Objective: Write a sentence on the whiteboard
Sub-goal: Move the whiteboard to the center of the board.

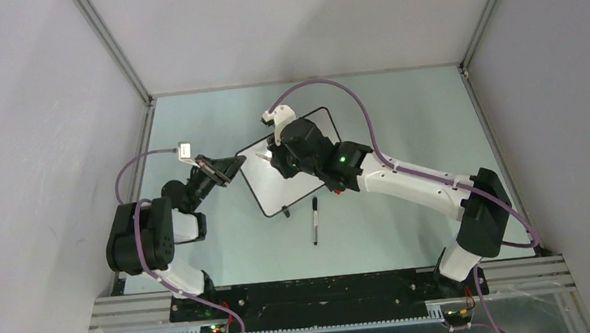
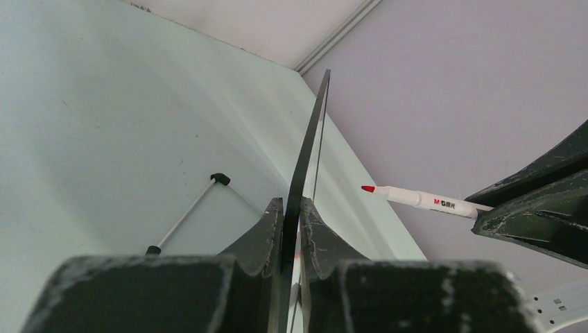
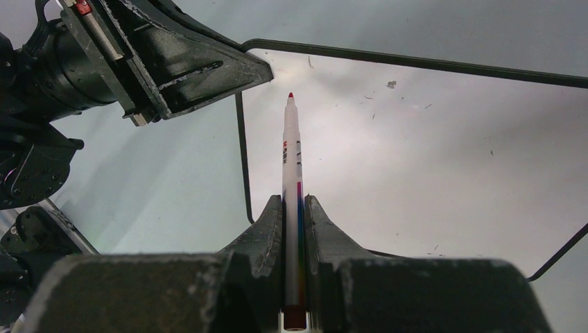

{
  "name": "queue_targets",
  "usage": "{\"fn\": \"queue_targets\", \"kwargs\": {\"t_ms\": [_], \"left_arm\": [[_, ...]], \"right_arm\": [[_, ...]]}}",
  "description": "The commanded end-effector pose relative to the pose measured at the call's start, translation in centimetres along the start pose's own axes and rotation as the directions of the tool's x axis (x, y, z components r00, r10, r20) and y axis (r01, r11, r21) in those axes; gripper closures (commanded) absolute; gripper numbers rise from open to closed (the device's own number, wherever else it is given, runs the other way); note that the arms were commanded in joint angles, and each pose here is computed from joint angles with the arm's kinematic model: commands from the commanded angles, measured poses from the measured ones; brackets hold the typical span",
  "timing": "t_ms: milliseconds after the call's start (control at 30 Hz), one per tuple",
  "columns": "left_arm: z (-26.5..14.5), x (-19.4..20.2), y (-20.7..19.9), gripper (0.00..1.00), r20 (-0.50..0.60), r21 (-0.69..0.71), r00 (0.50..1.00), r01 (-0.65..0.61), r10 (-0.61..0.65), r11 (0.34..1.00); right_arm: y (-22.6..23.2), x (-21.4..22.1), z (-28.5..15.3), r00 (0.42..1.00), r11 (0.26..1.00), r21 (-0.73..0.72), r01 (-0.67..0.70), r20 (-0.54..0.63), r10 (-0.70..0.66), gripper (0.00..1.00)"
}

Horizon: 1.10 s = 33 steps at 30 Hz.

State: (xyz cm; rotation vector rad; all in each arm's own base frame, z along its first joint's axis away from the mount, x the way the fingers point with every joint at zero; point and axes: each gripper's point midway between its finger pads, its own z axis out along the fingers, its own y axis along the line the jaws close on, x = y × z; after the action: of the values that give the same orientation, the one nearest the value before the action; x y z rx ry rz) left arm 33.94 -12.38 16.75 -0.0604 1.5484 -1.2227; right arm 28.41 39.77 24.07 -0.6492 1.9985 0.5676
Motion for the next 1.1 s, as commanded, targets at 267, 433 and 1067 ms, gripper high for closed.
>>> {"fn": "queue_targets", "kwargs": {"t_ms": [267, 433, 1067], "left_arm": [[0.3, 0.0, -0.6, 1.00, -0.011, 0.043, 0.998, -0.061, 0.061, 0.997], [0.5, 0.0, -0.8, 1.00, -0.022, 0.060, 0.997, -0.078, 0.079, 0.995], [2.6, 1.7, -1.7, 1.00, -0.159, 0.175, 0.987, 0.002, 0.027, 0.985]], "right_arm": [[0.8, -1.9, -1.2, 0.998, 1.000, -0.030, -0.011, 0.069, 0.013, 1.00], [0.9, -1.7, -0.9, 0.998, 0.999, -0.033, -0.006, 0.065, 0.008, 1.00], [-1.2, -1.3, -3.5, 0.997, 0.999, 0.039, -0.007, 0.077, 0.004, 1.00]]}}
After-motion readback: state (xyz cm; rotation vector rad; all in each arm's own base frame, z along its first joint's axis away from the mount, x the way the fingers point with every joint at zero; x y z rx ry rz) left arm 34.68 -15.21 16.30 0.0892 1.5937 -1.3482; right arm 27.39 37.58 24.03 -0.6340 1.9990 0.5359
